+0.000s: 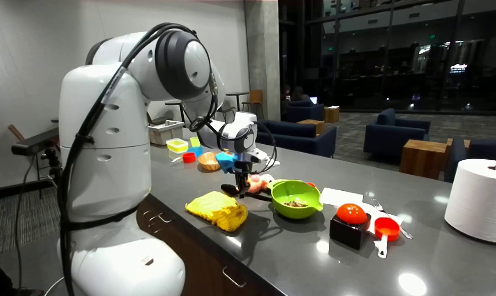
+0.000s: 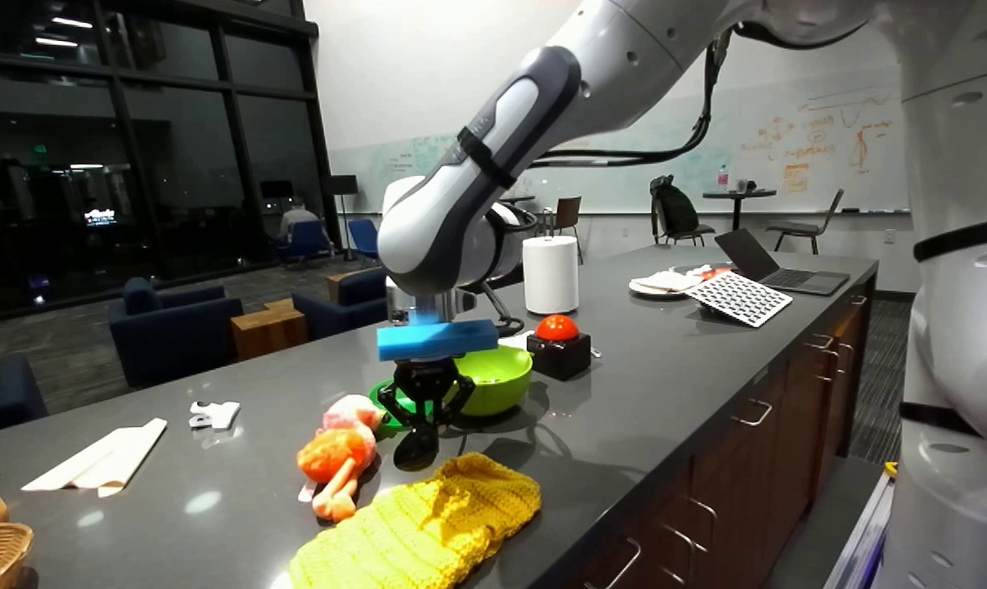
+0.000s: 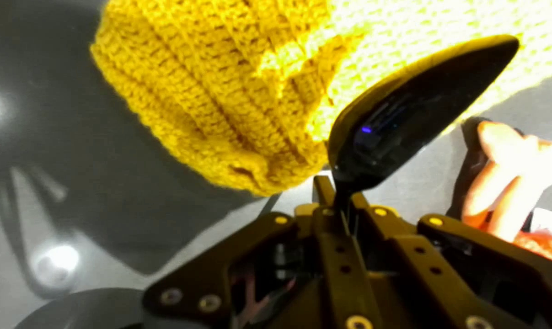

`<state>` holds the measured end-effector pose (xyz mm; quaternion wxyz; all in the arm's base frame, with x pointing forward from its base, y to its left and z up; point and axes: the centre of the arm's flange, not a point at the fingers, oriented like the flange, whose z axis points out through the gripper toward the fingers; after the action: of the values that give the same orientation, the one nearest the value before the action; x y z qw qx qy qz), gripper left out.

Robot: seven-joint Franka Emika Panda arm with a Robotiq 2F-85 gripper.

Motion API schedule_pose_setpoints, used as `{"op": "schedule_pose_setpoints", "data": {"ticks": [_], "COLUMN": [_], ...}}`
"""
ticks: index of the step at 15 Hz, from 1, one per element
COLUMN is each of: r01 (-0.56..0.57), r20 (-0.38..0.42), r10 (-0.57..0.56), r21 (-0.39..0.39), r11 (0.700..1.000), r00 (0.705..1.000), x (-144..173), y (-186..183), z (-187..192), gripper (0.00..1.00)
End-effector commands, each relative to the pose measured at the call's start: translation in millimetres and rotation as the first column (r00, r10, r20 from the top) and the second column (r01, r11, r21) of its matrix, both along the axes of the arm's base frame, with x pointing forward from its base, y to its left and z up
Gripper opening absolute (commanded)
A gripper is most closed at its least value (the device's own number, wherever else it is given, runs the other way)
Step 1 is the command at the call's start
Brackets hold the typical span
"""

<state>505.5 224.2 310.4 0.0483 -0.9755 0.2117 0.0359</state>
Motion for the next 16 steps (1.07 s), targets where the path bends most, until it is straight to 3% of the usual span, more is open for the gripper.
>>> {"op": "schedule_pose_setpoints", "data": {"ticks": [1, 8, 12, 16], "r01": [-0.069, -0.159, -0.172, -0.131], "r20": [-0.006, 0.013, 0.095, 0.184], "r10": [0.069, 0.158, 0.171, 0.121], "r21": [0.038, 0.027, 0.005, 0.047], "r11": [0.997, 0.987, 0.985, 0.990], "r00": [0.998, 0.987, 0.981, 0.975], "x": [5, 13, 21, 29], "y": [25, 52, 36, 0], "z": [15, 39, 64, 89], "gripper": [0.02, 0.02, 0.02, 0.02]}}
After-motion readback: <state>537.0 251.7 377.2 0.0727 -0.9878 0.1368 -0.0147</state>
